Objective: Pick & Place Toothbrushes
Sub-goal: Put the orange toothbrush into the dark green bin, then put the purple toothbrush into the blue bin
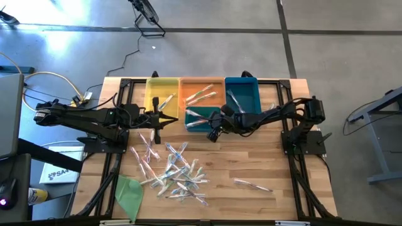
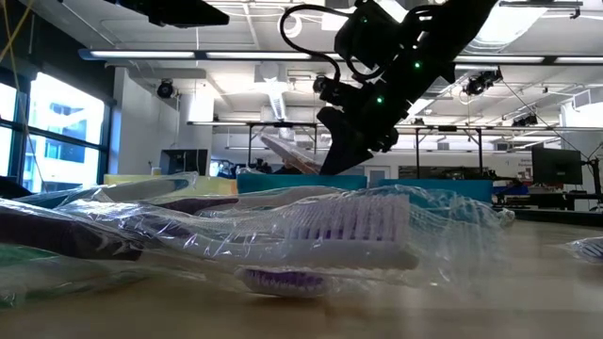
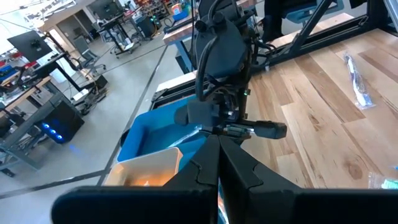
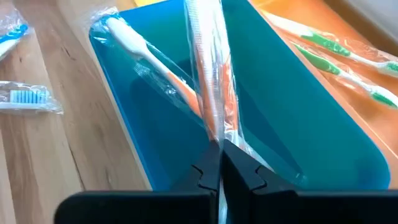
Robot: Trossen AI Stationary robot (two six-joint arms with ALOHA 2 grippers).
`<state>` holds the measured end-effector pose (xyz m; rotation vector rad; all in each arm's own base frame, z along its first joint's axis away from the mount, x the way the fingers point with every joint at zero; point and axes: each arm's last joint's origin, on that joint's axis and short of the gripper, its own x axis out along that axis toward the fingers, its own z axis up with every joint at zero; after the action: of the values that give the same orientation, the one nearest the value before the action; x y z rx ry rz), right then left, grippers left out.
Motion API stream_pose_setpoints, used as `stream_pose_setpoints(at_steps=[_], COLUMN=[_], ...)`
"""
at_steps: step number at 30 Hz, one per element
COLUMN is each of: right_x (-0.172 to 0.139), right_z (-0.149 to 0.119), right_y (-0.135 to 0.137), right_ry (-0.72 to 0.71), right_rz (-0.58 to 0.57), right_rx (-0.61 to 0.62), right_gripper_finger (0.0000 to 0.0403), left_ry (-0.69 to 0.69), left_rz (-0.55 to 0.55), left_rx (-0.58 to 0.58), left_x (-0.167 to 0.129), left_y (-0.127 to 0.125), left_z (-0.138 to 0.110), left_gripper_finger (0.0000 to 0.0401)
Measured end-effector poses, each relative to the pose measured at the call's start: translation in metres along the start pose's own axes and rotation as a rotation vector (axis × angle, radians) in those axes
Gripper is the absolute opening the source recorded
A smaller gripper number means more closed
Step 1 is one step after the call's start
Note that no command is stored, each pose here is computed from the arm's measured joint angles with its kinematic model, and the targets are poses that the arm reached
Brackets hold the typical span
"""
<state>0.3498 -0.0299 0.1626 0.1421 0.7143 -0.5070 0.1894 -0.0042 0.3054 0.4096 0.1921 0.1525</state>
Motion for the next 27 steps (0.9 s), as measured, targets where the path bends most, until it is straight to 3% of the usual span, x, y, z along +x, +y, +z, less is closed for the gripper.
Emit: stream_pose_setpoints(at_steps=[15,27], right_x=[-0.008,-0.059], right_z=[0.008,0.045], right_y=[-0.001,-0.002], right_ry=[-0.052,-0.28], right_rz=[-0.008,0.097], right_rx=[0.017,0.073], right_gripper_finger=[0.0108,0.008], left_ry=[0.0,0.0], left_rz=[0.0,0.0], left_rx=[0.0,0.0], left_x=[0.0,0.0], left_y=[0.0,0.0], left_z=[0.0,0.0], left_gripper_finger=[0.0,0.0])
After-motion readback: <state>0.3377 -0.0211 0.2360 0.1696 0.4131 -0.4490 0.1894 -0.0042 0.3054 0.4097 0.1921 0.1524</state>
